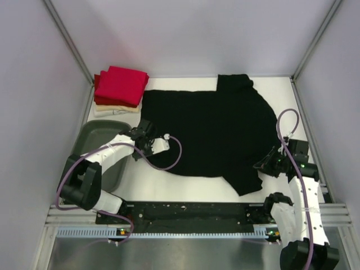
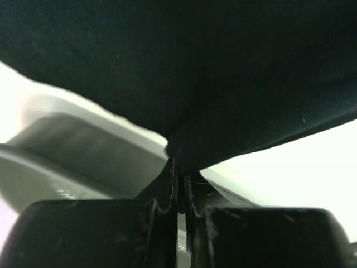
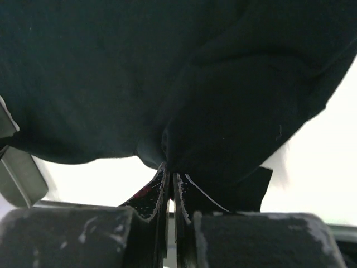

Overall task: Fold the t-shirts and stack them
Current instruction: Flatten out the tshirt, then grap the side of the flattened tshirt closest away from the robot with both arms

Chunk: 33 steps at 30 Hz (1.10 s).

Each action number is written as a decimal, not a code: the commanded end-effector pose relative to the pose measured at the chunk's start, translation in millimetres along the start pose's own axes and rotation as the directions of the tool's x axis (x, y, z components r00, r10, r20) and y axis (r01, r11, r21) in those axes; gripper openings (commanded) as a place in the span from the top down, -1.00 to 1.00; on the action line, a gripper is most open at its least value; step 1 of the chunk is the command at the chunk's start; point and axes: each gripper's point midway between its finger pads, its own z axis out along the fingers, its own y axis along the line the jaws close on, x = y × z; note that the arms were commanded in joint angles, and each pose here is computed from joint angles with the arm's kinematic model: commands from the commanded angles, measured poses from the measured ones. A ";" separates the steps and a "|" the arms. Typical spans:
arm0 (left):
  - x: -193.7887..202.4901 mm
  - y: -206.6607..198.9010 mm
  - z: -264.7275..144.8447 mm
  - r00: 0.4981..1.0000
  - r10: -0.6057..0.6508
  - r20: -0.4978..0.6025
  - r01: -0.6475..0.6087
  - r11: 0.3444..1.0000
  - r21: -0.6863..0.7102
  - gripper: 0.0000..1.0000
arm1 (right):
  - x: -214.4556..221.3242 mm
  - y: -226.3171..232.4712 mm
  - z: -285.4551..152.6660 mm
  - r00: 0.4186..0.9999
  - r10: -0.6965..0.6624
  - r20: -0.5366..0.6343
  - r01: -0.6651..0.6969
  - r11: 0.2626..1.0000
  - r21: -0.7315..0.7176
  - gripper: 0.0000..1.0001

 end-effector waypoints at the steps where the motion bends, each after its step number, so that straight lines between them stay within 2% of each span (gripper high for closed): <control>1: 12.5 -24.9 1.7 1.000 -0.012 -0.014 0.013 0.997 0.073 1.00 | 5.9 4.0 -4.6 0.997 0.076 0.012 -0.076 0.997 0.006 1.00; 5: 25.7 -51.5 -1.1 1.000 0.008 -0.025 -0.004 0.988 0.153 1.00 | 14.4 -3.2 -8.7 0.995 0.097 0.013 -0.097 0.995 0.038 1.00; 8: 30.9 -59.1 -3.3 0.999 0.013 -0.030 -0.008 0.985 0.172 0.92 | 9.0 -9.0 -14.8 0.996 0.079 0.052 -0.083 0.993 0.079 1.00; 10: 33.0 -62.3 -4.2 0.999 0.015 -0.035 -0.008 0.983 0.183 0.76 | 11.7 -8.9 -13.3 0.996 0.082 0.037 -0.084 0.994 0.075 1.00; 13: 38.2 -77.8 -11.4 0.998 0.049 -0.040 -0.036 0.962 0.270 0.40 | 14.3 -7.8 -11.7 0.996 0.087 0.015 -0.088 0.994 0.069 0.98; 15: 42.2 -104.1 -30.5 0.996 0.086 -0.020 -0.070 0.907 0.416 0.22 | 13.1 -6.9 -12.6 0.997 0.079 0.019 -0.080 0.995 0.066 0.95; 17: 41.1 -119.8 -51.8 0.993 0.114 0.034 -0.115 0.855 0.505 0.02 | 12.9 -6.6 -13.1 0.997 0.077 0.022 -0.078 0.995 0.064 0.91; 20: 37.2 -133.6 -68.9 0.983 0.144 0.114 -0.183 0.807 0.561 -0.40 | 12.5 -6.9 -12.7 0.997 0.075 0.024 -0.076 0.995 0.065 0.88; 22: 35.3 -137.5 -64.3 0.982 0.145 0.118 -0.186 0.808 0.559 -0.46 | 11.5 -6.3 -12.9 0.997 0.072 0.028 -0.073 0.995 0.062 0.88; 24: 31.8 -132.4 -49.8 0.986 0.134 0.098 -0.165 0.844 0.511 -0.51 | 10.5 -5.8 -12.9 0.997 0.070 0.030 -0.072 0.996 0.061 0.88; 27: 24.5 -93.8 -19.6 0.992 0.110 0.062 -0.123 0.947 0.295 -0.42 | 10.8 -5.5 -12.8 0.997 0.067 0.029 -0.069 0.996 0.058 0.88; 29: 20.0 -82.9 -13.4 0.991 0.113 0.070 -0.127 0.963 0.237 -0.33 | 10.3 -4.5 -13.2 0.997 0.065 0.031 -0.067 0.996 0.053 0.88; 33: 10.5 -70.1 -15.1 0.991 0.095 0.097 -0.111 0.977 0.184 -0.40 | 11.2 -3.7 -13.7 0.998 0.061 0.030 -0.063 0.997 0.046 0.88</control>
